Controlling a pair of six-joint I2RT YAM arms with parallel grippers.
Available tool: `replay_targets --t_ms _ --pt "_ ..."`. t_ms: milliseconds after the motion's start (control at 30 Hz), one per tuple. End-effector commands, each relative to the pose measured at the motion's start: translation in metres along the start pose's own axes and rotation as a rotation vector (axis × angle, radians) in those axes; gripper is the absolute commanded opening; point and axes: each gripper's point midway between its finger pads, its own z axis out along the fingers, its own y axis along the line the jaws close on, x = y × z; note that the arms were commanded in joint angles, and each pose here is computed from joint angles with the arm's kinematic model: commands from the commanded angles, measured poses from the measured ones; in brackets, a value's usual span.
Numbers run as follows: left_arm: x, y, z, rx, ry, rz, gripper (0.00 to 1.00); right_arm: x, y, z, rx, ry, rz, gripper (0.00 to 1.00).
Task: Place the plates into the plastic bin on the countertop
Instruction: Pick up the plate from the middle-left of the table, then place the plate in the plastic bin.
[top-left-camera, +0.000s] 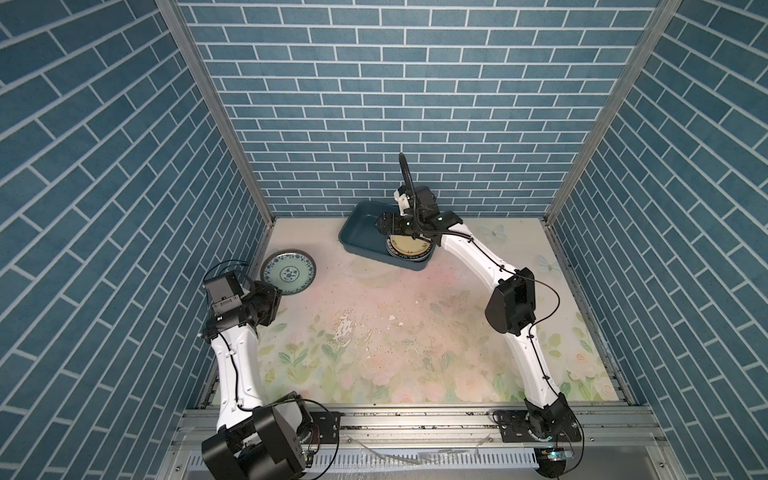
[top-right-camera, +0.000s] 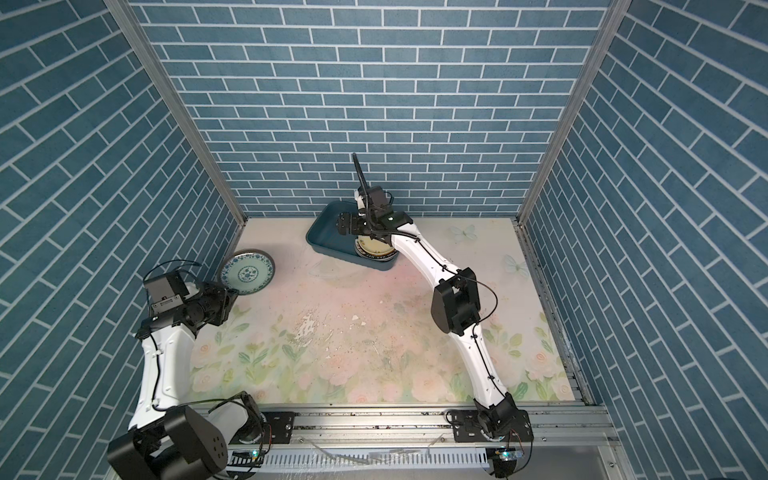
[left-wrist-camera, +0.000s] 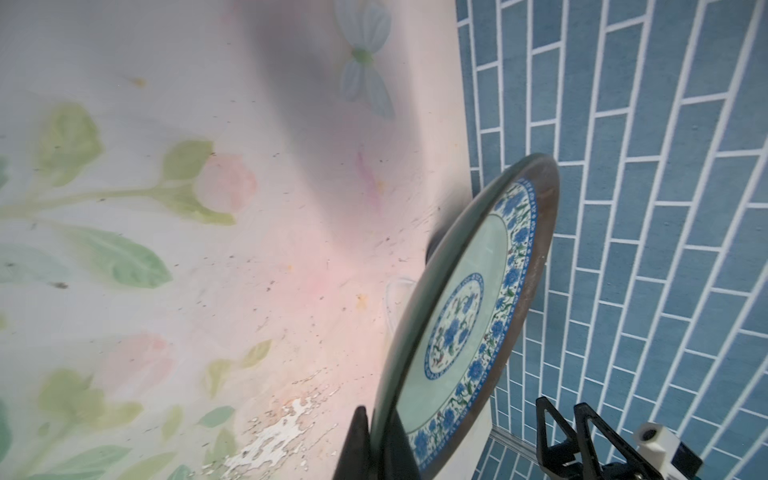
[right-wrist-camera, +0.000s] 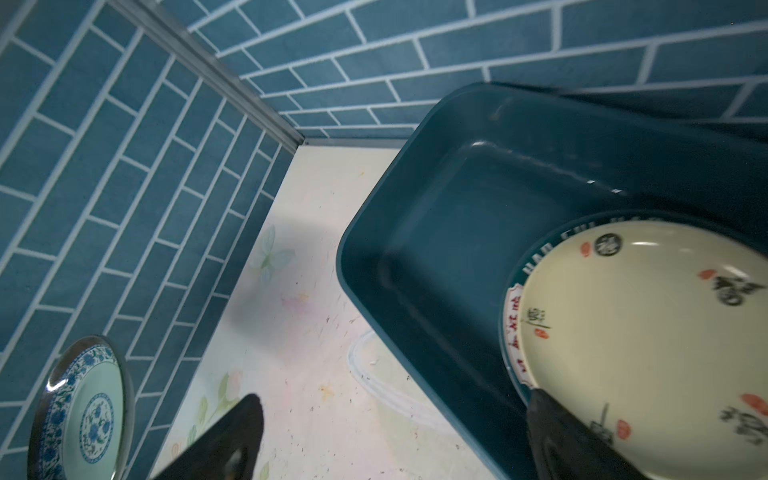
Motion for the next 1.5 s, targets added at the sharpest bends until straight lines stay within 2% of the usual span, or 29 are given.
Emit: replay_targets --t_ms 0,100,133,233,633,867,1067,1467 --pt "0.007 -0.045 0.005 0.079 0.054 0.096 0.0 -0.049 -0.004 -0.046 0.026 -0.139 0.029 0.98" --pt "0.022 -0.086 0.022 0.118 0.105 0.182 0.0 -0.057 -0.028 -0.058 0.08 -0.157 0.031 0.98" --pt "0.028 -0.097 0.032 0.126 0.124 0.198 0.0 -0.068 -0.027 -0.075 0.086 -0.188 0.029 0.98" --pt "0.044 -0.127 0.058 0.158 0.161 0.237 0.0 -0.075 -0.046 -0.089 0.128 -0.212 0.041 0.98" --pt "0.134 -0.214 0.176 0.185 0.367 0.372 0.0 -0.09 -0.097 -0.132 0.211 -0.265 0.075 0.99" --pt "0.189 -0.227 0.245 0.172 0.482 0.359 0.0 -0.09 -0.115 -0.152 0.254 -0.282 0.09 0.98" --pt "0.229 -0.219 0.275 0.111 0.548 0.377 0.0 -0.089 -0.133 -0.164 0.287 -0.308 0.125 0.98" --pt "0.248 -0.17 0.303 -0.041 0.561 0.338 0.0 -0.088 -0.153 -0.166 0.322 -0.296 0.151 0.98"
